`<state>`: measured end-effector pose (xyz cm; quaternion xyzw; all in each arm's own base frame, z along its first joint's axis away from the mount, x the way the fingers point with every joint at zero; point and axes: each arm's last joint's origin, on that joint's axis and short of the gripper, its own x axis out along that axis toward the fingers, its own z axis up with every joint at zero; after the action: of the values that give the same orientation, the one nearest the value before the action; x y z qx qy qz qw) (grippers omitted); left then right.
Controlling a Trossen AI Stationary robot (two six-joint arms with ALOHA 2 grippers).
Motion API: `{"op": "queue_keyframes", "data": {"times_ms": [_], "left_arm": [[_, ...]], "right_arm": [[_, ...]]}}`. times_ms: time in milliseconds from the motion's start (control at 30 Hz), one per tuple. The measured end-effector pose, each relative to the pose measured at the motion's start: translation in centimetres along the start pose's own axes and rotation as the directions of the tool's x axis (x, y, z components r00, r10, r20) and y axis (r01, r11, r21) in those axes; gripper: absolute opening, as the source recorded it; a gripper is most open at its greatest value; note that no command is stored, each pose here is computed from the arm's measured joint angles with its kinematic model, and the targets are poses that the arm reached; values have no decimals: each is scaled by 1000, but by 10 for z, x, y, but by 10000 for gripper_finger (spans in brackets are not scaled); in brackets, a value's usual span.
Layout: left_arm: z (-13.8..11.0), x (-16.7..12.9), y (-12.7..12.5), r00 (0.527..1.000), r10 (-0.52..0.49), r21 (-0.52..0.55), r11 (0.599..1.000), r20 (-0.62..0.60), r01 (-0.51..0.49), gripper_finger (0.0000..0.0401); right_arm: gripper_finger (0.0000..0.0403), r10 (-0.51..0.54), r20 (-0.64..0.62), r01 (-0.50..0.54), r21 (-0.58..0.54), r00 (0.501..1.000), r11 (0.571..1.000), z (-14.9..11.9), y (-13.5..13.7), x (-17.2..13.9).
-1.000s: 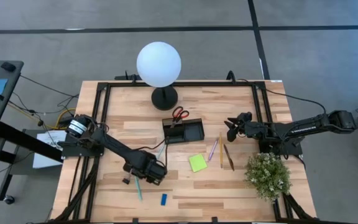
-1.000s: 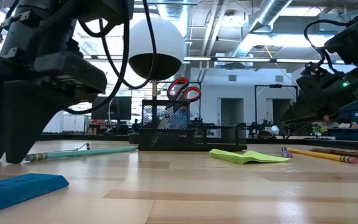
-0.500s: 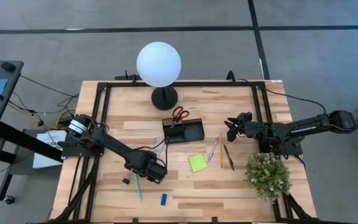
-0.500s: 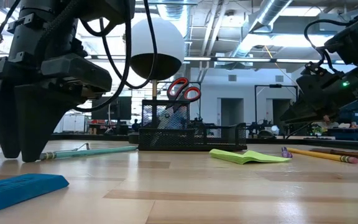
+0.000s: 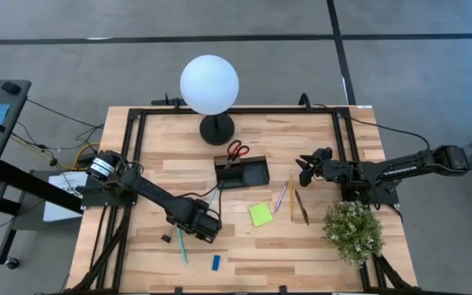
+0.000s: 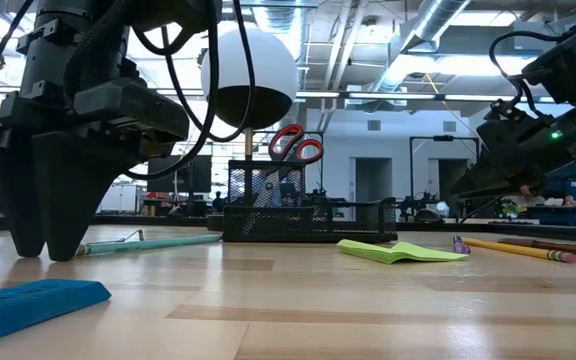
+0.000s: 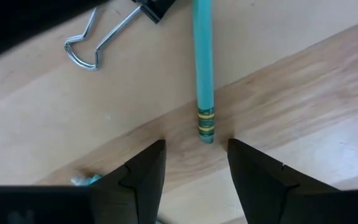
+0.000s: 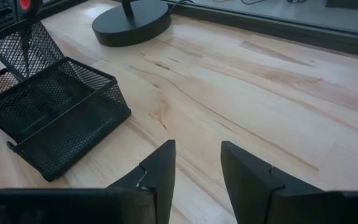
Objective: Pick and place office supplies into organizer
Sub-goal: Put the light blue pencil into the desk organizer
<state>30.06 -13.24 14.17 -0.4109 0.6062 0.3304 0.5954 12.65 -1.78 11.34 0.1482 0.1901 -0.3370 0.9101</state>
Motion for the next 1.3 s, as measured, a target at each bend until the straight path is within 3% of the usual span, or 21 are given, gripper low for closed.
{"op": "queue_keyframes", "data": {"times_ms": [133,400,767,967,1300], "left_arm": [[0,0,0,1000,3,4,1000,12,-3,159],[6,0,0,998,-3,27,1000,58,2,94],[8,-1,-1,999,-13,27,1000,31,12,33],[7,-1,-1,1000,-15,42,999,-14,16,33],[7,0,-1,1000,-17,73,997,-21,19,72]], "right_arm": [[122,0,0,0,0,1000,1000,0,0,0],[122,-2,1,2,0,1000,1000,0,0,0],[122,-3,1,3,0,1000,1000,0,0,0],[122,-3,1,3,0,1000,1000,0,0,0],[122,-3,1,3,0,1000,1000,0,0,0]]}}
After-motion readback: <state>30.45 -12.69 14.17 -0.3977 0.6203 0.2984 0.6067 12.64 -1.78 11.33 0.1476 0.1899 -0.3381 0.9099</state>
